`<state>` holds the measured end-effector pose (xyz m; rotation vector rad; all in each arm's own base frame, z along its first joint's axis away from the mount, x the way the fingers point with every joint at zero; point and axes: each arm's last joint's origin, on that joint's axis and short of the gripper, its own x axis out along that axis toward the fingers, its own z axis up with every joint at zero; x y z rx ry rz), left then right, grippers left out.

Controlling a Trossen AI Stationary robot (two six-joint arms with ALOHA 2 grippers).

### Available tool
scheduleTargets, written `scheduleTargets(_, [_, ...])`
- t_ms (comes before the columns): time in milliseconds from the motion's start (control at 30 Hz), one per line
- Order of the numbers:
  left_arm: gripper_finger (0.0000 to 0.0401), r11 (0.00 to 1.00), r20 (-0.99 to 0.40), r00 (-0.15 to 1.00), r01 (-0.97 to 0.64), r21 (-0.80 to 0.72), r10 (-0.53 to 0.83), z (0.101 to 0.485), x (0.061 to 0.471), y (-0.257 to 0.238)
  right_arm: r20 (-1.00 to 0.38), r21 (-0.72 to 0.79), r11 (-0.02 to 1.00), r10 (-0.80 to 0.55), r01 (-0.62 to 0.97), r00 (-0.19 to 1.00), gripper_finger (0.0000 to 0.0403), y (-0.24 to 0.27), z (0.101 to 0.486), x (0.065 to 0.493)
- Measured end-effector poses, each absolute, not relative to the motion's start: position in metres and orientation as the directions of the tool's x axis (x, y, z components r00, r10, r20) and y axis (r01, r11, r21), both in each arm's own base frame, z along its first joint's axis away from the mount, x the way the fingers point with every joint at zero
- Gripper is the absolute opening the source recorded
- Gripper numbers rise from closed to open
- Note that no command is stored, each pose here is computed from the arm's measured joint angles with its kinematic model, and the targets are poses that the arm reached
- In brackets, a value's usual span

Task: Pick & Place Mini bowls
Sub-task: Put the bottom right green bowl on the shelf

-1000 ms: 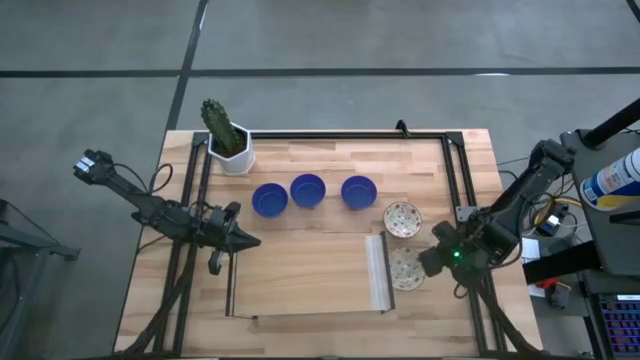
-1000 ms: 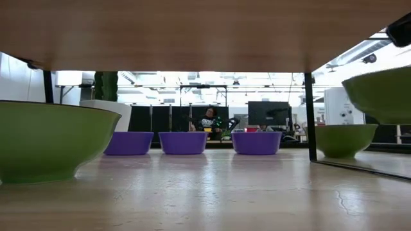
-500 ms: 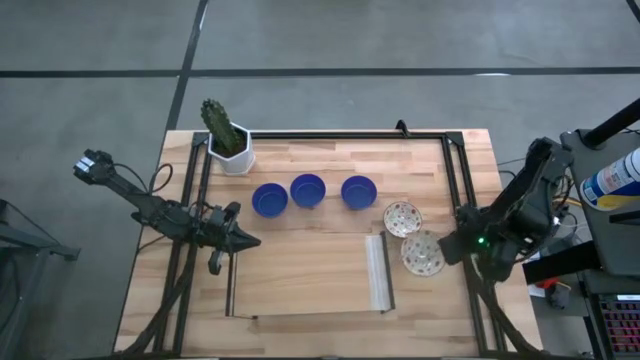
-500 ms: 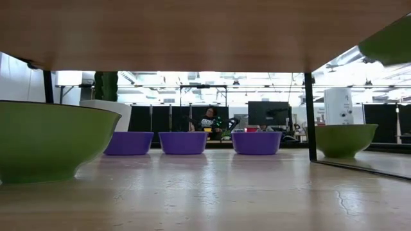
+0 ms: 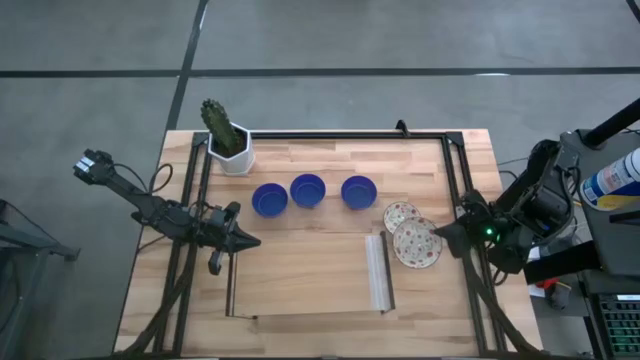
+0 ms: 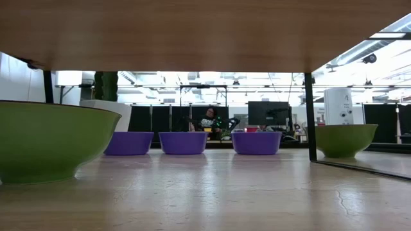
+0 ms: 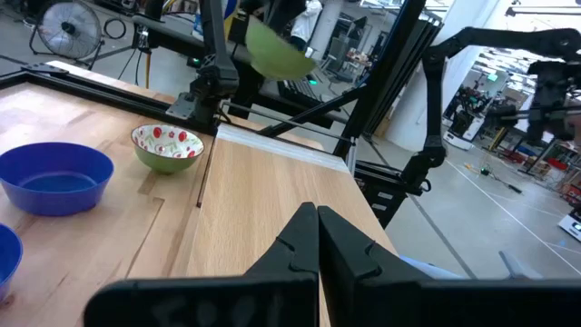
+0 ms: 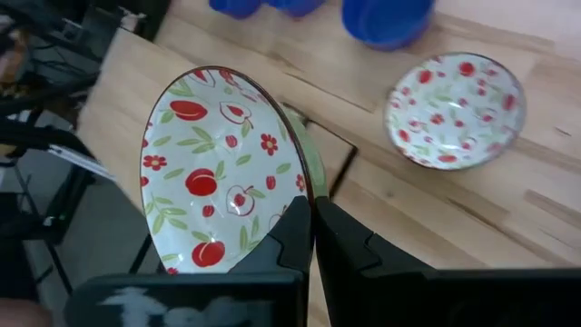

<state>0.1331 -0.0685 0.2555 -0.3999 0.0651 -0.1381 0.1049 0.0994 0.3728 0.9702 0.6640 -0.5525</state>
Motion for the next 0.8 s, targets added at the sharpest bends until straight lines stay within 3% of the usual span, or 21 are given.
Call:
scheduleTargets(300, [0.0,0.911,-0.036,0.989,0.121,-0.394,-0.147,0.255,0.133,-0.069,-0.735,0.535,0.515,-0.108,0.67,0.67,0.0008,0.11,0.395,0.144])
scheduleTargets(467, [0.0,0.911,-0.036,0.988,0.121,-0.394,-0.147,0.255,0.133,-0.069,-0.707,0.578,0.551,-0.03,0.602,0.706,0.0008,0.119,0.403,0.175])
scheduleTargets(800, [0.0,0.908,-0.036,0.988,0.121,-0.401,-0.148,0.255,0.133,-0.069,-0.768,0.544,0.61,0.085,0.577,0.634,0.0008,0.123,0.382,0.234])
